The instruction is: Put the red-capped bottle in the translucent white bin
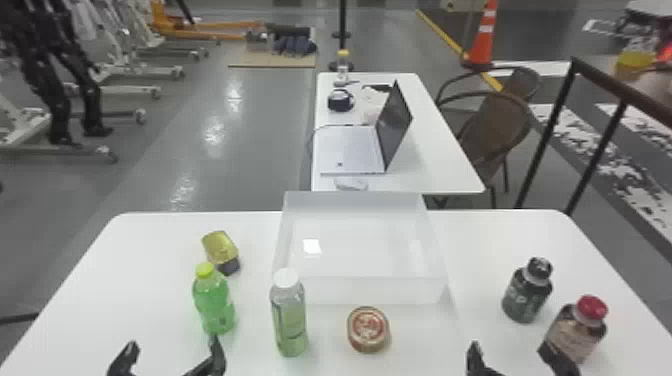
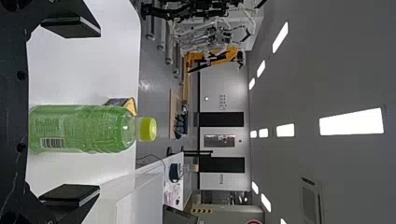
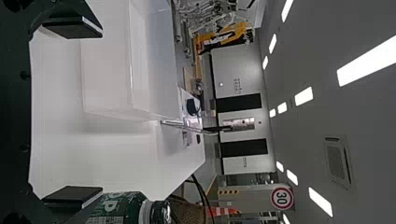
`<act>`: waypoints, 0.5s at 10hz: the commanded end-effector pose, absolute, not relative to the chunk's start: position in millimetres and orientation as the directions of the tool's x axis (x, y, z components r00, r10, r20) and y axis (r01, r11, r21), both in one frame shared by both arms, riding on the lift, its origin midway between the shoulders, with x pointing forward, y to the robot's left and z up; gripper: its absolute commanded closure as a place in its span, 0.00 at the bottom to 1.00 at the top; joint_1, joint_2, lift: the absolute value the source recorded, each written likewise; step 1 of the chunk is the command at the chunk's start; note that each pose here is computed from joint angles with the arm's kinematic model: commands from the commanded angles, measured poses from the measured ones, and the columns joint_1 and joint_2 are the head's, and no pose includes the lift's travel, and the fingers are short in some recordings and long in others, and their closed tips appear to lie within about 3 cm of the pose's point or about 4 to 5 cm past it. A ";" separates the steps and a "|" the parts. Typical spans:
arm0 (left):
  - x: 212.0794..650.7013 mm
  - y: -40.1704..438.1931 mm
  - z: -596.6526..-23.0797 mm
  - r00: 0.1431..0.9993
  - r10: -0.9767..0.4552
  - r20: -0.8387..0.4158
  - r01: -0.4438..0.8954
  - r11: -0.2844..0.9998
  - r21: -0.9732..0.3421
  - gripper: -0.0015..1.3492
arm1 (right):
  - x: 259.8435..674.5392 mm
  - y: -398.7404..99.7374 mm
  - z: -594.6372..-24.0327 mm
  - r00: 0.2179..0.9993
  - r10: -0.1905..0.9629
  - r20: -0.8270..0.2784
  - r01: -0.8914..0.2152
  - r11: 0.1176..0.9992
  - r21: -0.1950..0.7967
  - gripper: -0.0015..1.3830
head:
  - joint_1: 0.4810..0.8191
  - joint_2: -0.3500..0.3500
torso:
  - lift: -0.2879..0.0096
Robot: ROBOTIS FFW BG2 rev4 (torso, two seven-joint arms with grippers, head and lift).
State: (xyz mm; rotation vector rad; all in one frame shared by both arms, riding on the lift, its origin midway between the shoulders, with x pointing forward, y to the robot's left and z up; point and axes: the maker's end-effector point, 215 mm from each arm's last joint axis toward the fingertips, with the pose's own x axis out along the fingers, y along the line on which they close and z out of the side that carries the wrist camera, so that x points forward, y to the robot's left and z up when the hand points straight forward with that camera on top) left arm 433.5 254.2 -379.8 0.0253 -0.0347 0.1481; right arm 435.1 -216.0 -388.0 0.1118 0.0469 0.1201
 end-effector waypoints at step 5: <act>432.6 255.3 -380.1 0.988 0.150 0.036 -0.151 0.988 0.022 0.09 | 432.6 -219.6 -385.0 0.994 0.101 -0.029 -0.097 0.989 0.112 0.09 | 0.20 0.50 | 0.63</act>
